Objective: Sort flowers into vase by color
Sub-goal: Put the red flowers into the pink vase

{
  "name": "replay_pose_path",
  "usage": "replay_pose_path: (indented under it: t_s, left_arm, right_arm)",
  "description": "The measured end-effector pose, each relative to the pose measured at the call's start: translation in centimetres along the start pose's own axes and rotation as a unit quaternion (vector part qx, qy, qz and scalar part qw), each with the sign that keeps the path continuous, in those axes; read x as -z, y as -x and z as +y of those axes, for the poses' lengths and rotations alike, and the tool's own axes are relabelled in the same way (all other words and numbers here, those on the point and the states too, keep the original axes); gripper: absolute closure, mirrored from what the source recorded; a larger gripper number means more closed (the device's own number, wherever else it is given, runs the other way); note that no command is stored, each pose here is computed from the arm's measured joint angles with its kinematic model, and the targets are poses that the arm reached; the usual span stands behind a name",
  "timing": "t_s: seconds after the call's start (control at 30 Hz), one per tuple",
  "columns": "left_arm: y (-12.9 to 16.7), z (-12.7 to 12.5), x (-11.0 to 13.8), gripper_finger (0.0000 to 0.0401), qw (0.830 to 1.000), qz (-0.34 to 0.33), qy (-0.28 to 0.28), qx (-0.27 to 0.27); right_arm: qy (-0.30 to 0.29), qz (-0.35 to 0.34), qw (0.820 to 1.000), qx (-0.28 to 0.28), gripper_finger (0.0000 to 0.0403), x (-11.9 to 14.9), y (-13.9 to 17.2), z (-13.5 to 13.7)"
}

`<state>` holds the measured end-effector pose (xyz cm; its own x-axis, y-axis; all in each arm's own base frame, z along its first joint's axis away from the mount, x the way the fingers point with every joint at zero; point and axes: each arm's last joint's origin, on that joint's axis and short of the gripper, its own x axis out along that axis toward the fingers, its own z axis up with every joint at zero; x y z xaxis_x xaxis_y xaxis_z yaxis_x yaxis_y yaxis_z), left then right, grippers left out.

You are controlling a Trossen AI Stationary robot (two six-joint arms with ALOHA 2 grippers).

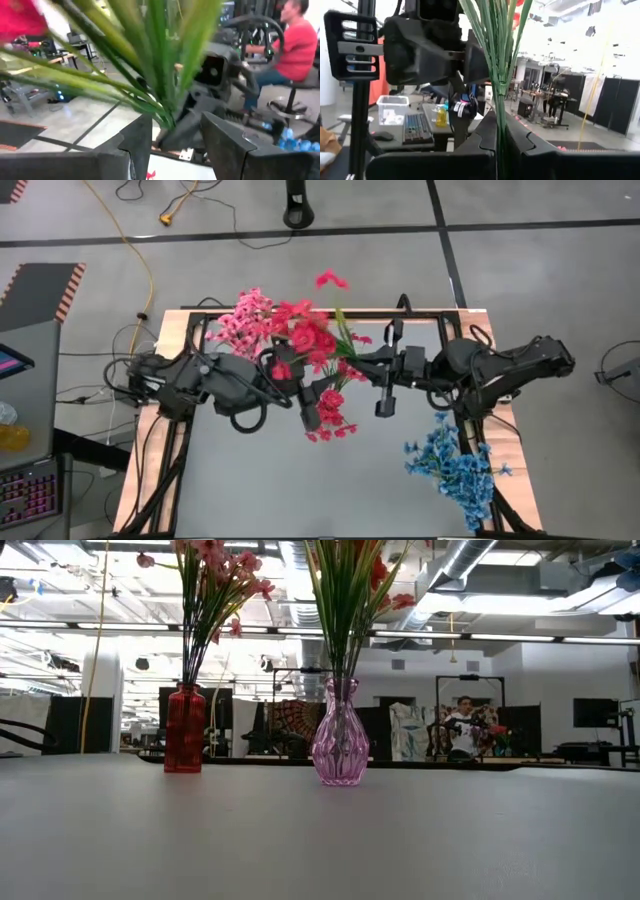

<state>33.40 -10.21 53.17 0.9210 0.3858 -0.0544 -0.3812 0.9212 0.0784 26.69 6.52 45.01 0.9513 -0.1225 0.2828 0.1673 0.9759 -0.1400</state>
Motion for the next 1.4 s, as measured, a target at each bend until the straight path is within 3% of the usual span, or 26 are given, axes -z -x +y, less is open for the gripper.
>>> replay_pose_path:
  t_s: [0.5,0.63,0.9,1.2,1.4]
  left_arm:
    - [-1.4,0.6,0.0,0.0251,1.000,-0.014,0.005,0.005]
    - [-1.4,0.5,0.0,0.0284,1.000,-0.013,0.005,0.007]
    - [-1.4,0.5,0.0,0.0390,1.000,-0.012,-0.014,0.011]
    - [-1.3,0.4,0.1,0.0386,1.000,-0.010,-0.019,0.011]
    - [-1.3,0.5,0.3,0.0386,1.000,-0.003,-0.026,0.007]
  right_arm:
    - [-0.008,-0.033,0.999,-0.009,0.0364,0.6,-1.2,0.6]
    - [-0.008,-0.034,0.999,-0.013,0.0358,0.6,-1.2,0.6]
    - [-0.009,-0.033,0.999,-0.013,0.0358,0.6,-1.2,0.6]
    - [-0.014,-0.034,0.999,-0.013,0.0344,0.4,-1.0,0.5]
    - [-0.011,-0.026,0.999,-0.015,0.0296,0.0,-0.5,0.2]
